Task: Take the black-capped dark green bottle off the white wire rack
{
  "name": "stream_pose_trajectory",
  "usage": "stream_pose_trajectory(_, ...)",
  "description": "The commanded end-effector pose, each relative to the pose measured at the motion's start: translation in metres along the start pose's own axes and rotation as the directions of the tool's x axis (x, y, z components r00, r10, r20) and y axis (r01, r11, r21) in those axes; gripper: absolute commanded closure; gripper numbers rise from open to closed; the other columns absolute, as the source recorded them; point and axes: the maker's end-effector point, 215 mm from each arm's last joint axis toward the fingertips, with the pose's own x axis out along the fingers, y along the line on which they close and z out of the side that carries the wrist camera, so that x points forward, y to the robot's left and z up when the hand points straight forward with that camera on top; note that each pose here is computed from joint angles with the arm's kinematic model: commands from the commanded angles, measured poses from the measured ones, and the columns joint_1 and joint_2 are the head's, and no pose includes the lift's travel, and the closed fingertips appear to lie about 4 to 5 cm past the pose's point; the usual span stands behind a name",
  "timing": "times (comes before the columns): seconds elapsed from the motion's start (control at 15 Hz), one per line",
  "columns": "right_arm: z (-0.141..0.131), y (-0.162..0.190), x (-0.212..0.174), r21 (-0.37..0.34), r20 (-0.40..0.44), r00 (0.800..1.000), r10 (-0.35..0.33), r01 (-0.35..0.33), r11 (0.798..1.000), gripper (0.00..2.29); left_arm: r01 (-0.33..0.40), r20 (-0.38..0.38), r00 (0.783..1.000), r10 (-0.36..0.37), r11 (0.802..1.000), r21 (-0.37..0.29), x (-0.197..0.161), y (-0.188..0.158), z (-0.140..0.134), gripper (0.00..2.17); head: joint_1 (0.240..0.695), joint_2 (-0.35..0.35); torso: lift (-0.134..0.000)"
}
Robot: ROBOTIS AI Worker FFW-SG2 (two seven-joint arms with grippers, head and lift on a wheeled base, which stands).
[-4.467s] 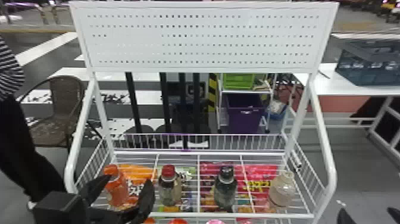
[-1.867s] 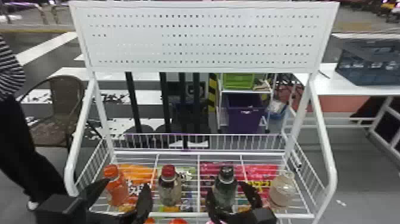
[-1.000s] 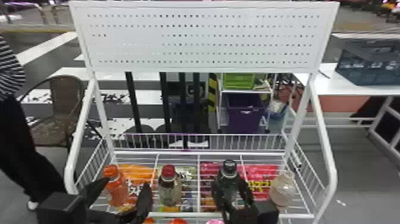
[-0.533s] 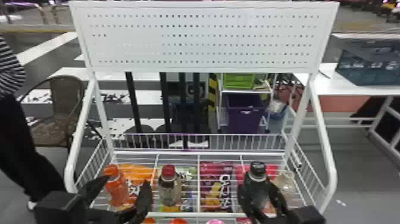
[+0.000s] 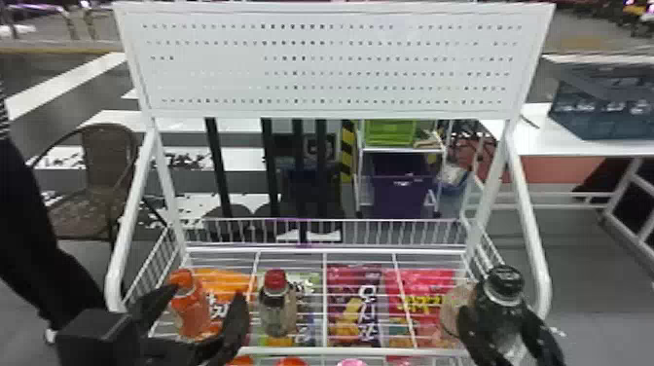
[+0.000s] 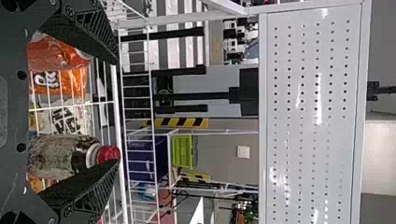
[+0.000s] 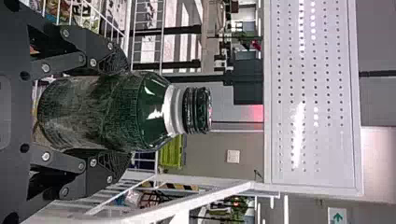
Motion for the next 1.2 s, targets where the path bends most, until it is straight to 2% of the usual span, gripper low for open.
stream_pose_trajectory(0.0, 0.010, -0.022, -0.024, 0.002, 0.019, 0.999, -0.034, 0.034, 0.999, 1.10, -0.004, -0.006, 1.000, 0.004, 1.000, 0.002, 0.001, 0.002, -0.004, 0.14, 0.499, 0.000, 0.000)
stream_pose_trajectory(0.13, 0.023, -0.044, -0.045, 0.003, 0.052, 0.996, -0.070, 0.070, 0.998, 1.10, -0.005, -0.011, 1.000, 0.005, 1.000, 0.003, 0.002, 0.003, -0.006, 0.14, 0.499, 0.000, 0.000)
stream_pose_trajectory(0.27, 0.033, -0.061, -0.061, 0.023, 0.063, 0.995, -0.075, 0.074, 0.997, 1.10, -0.006, -0.011, 1.000, 0.006, 1.000, 0.004, 0.004, 0.003, -0.007, 0.14, 0.499, 0.000, 0.000)
stream_pose_trajectory(0.53, 0.042, -0.060, -0.072, 0.020, 0.074, 0.995, -0.063, 0.061, 0.998, 1.10, -0.005, -0.003, 1.000, 0.005, 1.000, 0.002, 0.005, 0.003, -0.003, 0.14, 0.499, 0.000, 0.000)
stream_pose_trajectory(1.13, 0.038, -0.056, -0.070, 0.016, 0.055, 0.997, -0.060, 0.060, 0.998, 1.10, -0.005, 0.002, 1.000, 0.005, 1.000, 0.002, 0.004, 0.002, 0.000, 0.14, 0.499, 0.000, 0.000)
